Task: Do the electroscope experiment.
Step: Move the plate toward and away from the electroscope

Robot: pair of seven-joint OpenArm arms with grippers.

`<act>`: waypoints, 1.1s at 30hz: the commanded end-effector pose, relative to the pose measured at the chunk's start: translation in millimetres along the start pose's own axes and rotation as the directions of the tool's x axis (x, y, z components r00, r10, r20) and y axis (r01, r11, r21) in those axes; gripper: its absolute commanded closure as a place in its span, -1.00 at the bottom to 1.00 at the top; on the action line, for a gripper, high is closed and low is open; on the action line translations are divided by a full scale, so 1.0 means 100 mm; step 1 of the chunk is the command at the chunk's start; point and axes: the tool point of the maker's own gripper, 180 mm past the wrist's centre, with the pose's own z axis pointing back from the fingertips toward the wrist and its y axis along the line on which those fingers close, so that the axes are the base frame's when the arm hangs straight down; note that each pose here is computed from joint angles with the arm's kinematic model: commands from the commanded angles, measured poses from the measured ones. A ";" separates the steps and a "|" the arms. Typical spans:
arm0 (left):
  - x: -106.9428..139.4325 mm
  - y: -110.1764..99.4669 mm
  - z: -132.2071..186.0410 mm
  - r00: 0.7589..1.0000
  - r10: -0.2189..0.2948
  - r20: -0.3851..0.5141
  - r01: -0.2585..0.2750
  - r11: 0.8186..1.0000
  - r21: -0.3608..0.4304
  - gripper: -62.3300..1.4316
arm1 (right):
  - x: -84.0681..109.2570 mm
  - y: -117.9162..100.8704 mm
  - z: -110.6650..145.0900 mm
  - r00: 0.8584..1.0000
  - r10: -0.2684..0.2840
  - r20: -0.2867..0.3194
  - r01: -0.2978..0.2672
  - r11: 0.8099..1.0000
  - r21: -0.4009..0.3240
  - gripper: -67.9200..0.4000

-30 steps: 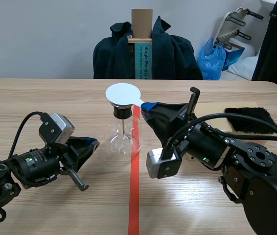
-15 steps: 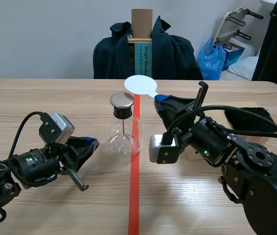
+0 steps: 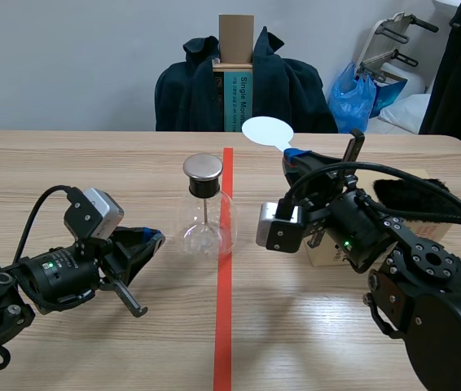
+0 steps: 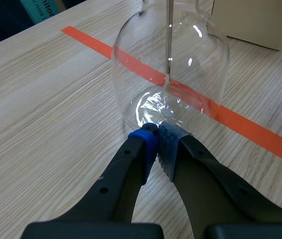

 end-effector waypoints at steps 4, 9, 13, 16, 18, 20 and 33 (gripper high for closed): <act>0.14 0.07 -0.05 0.999 -0.005 0.043 0.005 1.000 0.012 0.86 | 0.01 -0.11 -0.02 0.998 0.026 0.056 -0.025 0.999 -0.031 0.97; 0.14 0.06 -0.05 0.999 -0.005 0.043 0.005 1.000 0.012 0.86 | 0.22 -0.11 0.00 0.984 0.030 0.174 -0.025 0.999 -0.031 0.97; 0.14 0.06 -0.05 0.999 -0.005 0.043 0.004 1.000 0.012 0.86 | 0.42 -0.10 0.05 0.960 0.033 0.280 -0.025 0.999 -0.031 0.97; 0.14 0.06 -0.05 0.999 -0.005 0.043 0.004 1.000 0.012 0.86 | 0.52 -0.10 0.08 0.941 0.034 0.337 -0.025 0.999 -0.031 0.97; 0.14 0.06 -0.05 0.999 -0.005 0.043 0.004 1.000 0.012 0.86 | 0.56 -0.10 0.10 0.932 0.034 0.362 -0.025 0.999 -0.031 0.97; 0.14 0.06 -0.05 0.999 -0.005 0.043 0.004 1.000 0.012 0.86 | 0.60 -0.10 0.11 0.924 0.035 0.380 -0.025 0.999 -0.031 0.97; 0.14 0.06 -0.05 0.999 -0.005 0.043 0.004 1.000 0.012 0.86 | 0.64 -0.09 0.13 0.915 0.035 0.403 -0.025 0.999 -0.031 0.97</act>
